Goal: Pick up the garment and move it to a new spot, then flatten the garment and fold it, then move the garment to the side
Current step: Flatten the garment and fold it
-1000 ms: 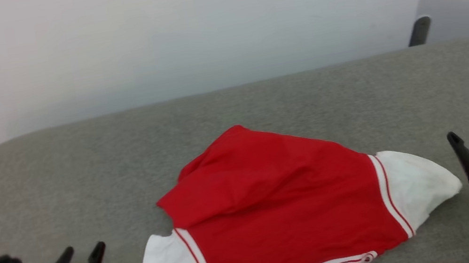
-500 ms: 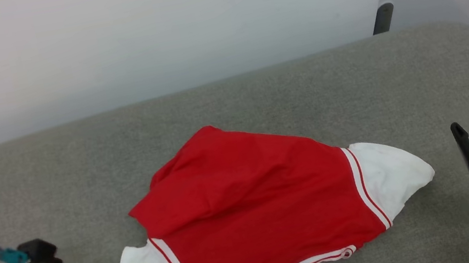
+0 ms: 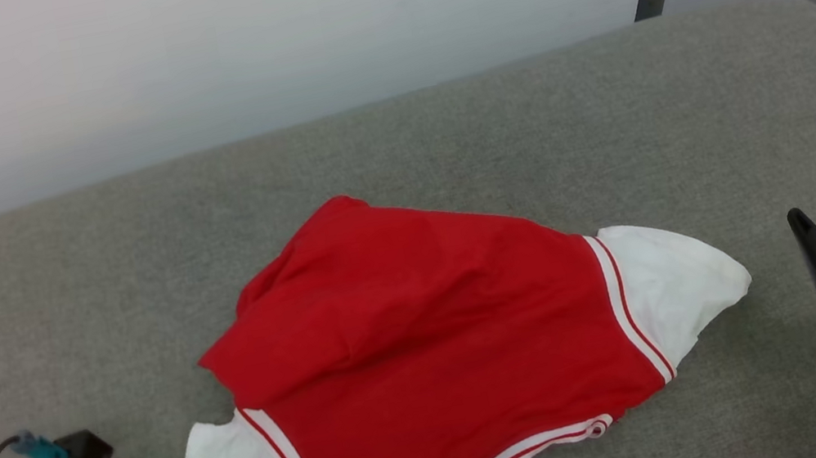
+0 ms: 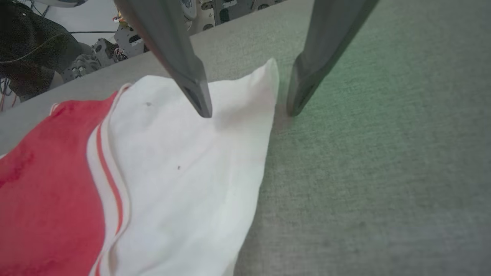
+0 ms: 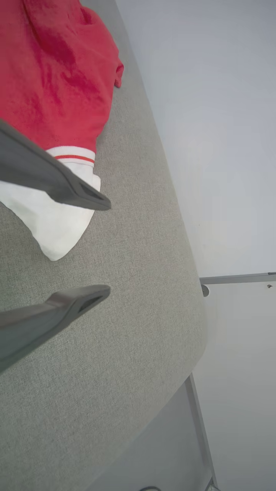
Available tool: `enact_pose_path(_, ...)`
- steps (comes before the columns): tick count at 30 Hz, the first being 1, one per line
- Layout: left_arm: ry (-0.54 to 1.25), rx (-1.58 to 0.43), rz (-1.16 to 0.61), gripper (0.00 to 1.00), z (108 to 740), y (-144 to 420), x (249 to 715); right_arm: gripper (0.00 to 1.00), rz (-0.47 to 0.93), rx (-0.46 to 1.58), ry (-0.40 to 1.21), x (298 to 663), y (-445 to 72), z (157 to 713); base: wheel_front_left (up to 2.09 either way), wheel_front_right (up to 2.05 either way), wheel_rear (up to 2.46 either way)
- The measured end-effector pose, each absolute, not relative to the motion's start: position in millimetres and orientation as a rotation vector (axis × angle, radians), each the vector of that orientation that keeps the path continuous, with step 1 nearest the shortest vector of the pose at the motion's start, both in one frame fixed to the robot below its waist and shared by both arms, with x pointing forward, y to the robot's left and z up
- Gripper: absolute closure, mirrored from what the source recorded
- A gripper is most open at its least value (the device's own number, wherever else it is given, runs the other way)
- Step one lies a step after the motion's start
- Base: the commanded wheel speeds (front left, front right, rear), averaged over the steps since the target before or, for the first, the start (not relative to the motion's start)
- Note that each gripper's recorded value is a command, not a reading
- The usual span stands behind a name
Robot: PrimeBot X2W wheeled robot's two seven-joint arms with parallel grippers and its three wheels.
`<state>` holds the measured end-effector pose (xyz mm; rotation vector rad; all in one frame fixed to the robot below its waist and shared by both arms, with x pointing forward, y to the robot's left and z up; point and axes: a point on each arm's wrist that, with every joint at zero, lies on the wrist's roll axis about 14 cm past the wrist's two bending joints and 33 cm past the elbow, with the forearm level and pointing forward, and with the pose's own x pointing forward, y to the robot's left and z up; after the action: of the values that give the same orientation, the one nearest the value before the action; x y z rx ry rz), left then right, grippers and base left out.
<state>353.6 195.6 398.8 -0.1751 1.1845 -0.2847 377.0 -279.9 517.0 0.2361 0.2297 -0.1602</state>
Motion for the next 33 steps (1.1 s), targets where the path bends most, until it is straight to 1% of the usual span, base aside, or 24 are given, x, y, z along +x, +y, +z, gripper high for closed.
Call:
enact_pose_path(12,1.240,-0.216,-0.249,0.00,374.8,205.0,356.8,0.00,-0.160,0.240,0.263,381.3,-279.3,511.0,0.00,0.00,0.00)
enact_pose_path(13,1.243,-0.217,-0.251,0.30,373.9,205.8,356.8,0.00,-0.158,0.239,0.266,382.0,-279.1,511.1,0.00,0.00,0.00)
enact_pose_path(14,1.242,-0.219,-0.248,0.73,372.8,207.2,357.1,0.00,-0.155,0.239,0.274,382.3,-278.2,510.4,0.00,0.00,0.00)
enact_pose_path(15,1.244,-0.218,-0.248,1.00,371.3,208.4,356.6,0.00,-0.151,0.242,0.282,382.6,-276.9,509.3,0.00,0.00,0.00)
enact_pose_path(20,1.250,-0.206,-0.237,1.00,367.5,216.3,358.7,0.00,-0.122,0.240,0.362,383.7,-269.9,498.0,0.00,0.00,0.00)
enact_pose_path(28,1.241,-0.212,-0.257,1.00,364.0,211.8,363.5,0.00,-0.068,0.203,0.582,390.7,-261.4,467.7,0.00,0.00,0.00)
enact_pose_path(33,1.233,-0.208,-0.265,1.00,361.9,208.9,367.7,0.00,-0.044,0.187,0.703,402.5,-259.6,451.3,0.00,0.00,0.00)
